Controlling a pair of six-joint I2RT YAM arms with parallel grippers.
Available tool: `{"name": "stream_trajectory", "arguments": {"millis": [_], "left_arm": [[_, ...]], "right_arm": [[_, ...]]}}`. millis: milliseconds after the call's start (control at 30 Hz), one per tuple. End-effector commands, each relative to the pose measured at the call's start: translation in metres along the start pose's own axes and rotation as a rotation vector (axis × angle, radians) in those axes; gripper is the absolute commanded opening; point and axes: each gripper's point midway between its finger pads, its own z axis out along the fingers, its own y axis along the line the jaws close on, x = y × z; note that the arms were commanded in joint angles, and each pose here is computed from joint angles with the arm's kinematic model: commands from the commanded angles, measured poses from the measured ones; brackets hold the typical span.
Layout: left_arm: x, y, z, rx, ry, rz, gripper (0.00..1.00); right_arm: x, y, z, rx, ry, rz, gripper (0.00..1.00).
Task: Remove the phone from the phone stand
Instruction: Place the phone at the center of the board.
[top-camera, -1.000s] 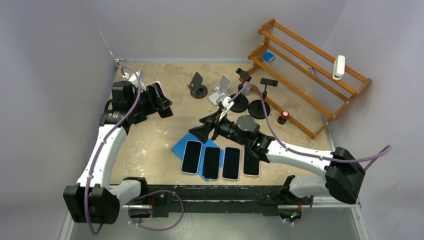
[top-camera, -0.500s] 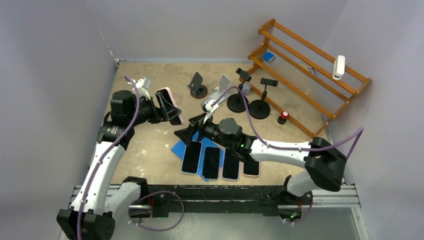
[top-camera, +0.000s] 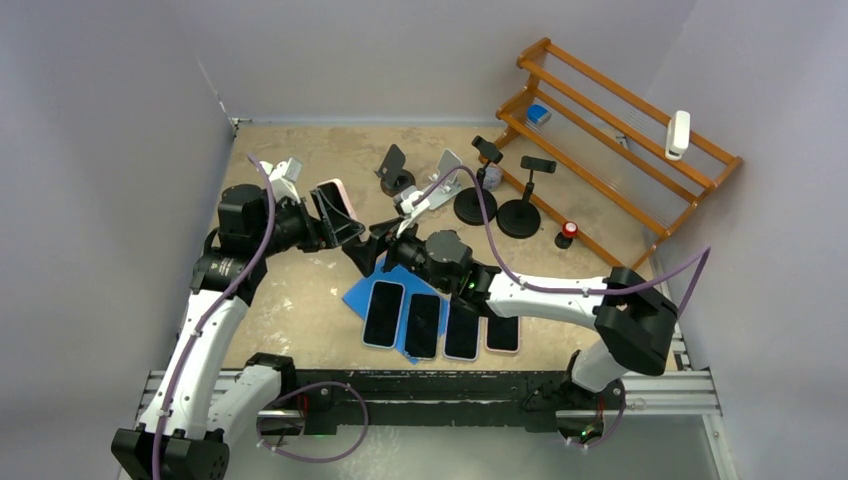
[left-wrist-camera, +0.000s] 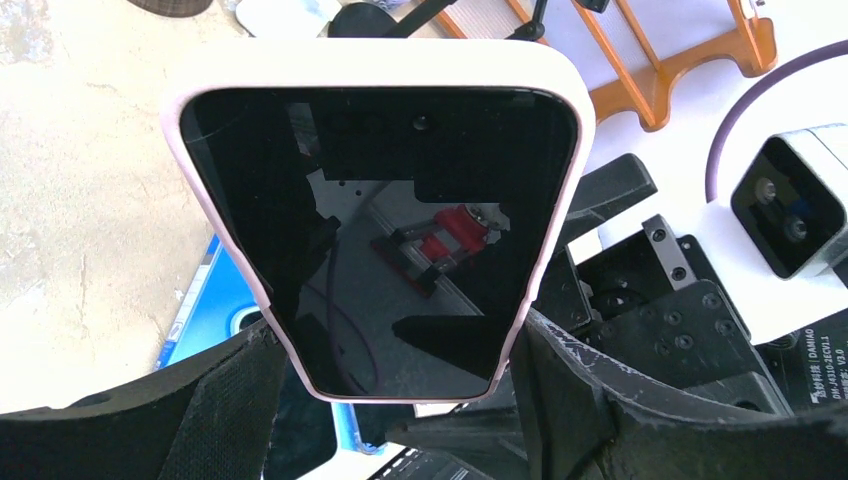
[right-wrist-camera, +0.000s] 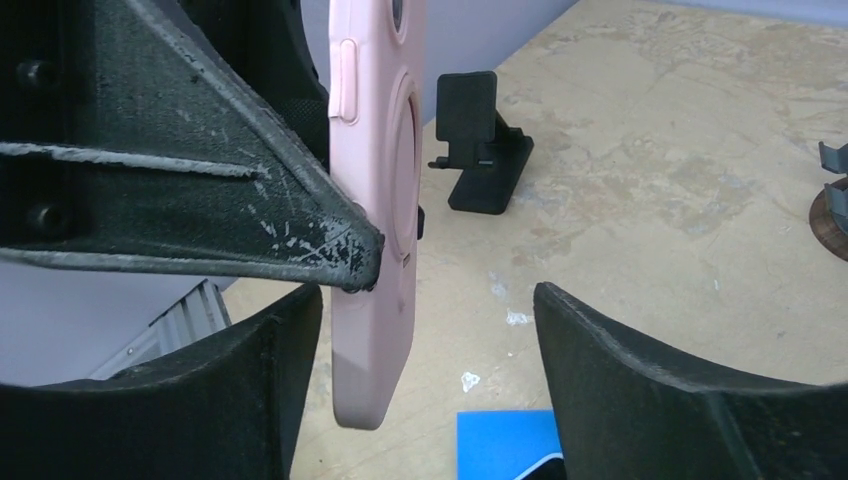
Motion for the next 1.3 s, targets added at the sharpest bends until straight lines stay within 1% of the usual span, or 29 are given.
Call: {"name": "stream_trajectory", "arguments": {"millis": [0, 100, 233, 267, 433, 467, 500, 567, 633, 800, 867, 933, 1133, 1267], "left_arm": [[-0.01, -0.022, -0.006, 0.083, -0.041, 0.025, 0.0], [-0.01, -0.026, -0.006, 0.106, -0.029, 0.009, 0.0], [-0.01, -0.029, -0.004, 0.12, -0.023, -0.002, 0.0], [-0.009, -0.029, -0.004, 0.121, -0.021, -0.004, 0.0], [-0.009, -0.029, -0.005, 0.126, -0.021, 0.004, 0.0], [-0.009, -0.029, -0.005, 0.125, -0.022, 0.008, 0.0], [-0.01, -0.03, -0.005, 0.125, -0.026, 0.013, 0.02], [-0.012, -0.028, -0.006, 0.11, -0.037, 0.014, 0.23], [-0.016, -0.027, -0.007, 0.092, -0.055, 0.012, 0.4], [-0.044, -0.037, -0.015, 0.075, -0.175, 0.023, 0.69], [-0.054, -0.04, -0.016, 0.072, -0.21, 0.028, 0.75], [-0.061, -0.04, -0.017, 0.059, -0.236, 0.032, 0.78], [-0.068, -0.045, -0.019, 0.109, -0.312, 0.039, 0.83], [-0.06, -0.056, -0.017, 0.221, -0.313, 0.101, 0.83]], "right_arm": [[-0.037, 0.014, 0.007, -0.023, -0.107, -0.011, 0.74], [-0.037, 0.016, 0.008, -0.031, -0.113, -0.02, 0.65], [-0.038, 0.019, 0.008, -0.037, -0.122, -0.027, 0.56], [-0.039, 0.019, 0.008, -0.038, -0.126, -0.029, 0.51], [-0.04, 0.023, 0.008, -0.051, -0.13, -0.047, 0.13], [-0.04, 0.023, 0.007, -0.052, -0.131, -0.047, 0.03], [-0.04, 0.023, 0.007, -0.051, -0.129, -0.047, 0.0], [-0.04, 0.024, 0.003, -0.056, -0.126, -0.037, 0.0], [-0.04, 0.025, -0.001, -0.06, -0.122, -0.026, 0.0], [-0.045, 0.025, -0.019, -0.06, -0.122, 0.022, 0.0], [-0.041, 0.025, -0.027, -0.063, -0.096, 0.038, 0.0], [-0.038, 0.024, -0.037, -0.062, -0.073, 0.076, 0.0], [-0.046, 0.015, -0.06, -0.036, -0.069, 0.098, 0.0], [-0.054, 0.009, -0.072, -0.041, -0.081, 0.163, 0.0]]}}
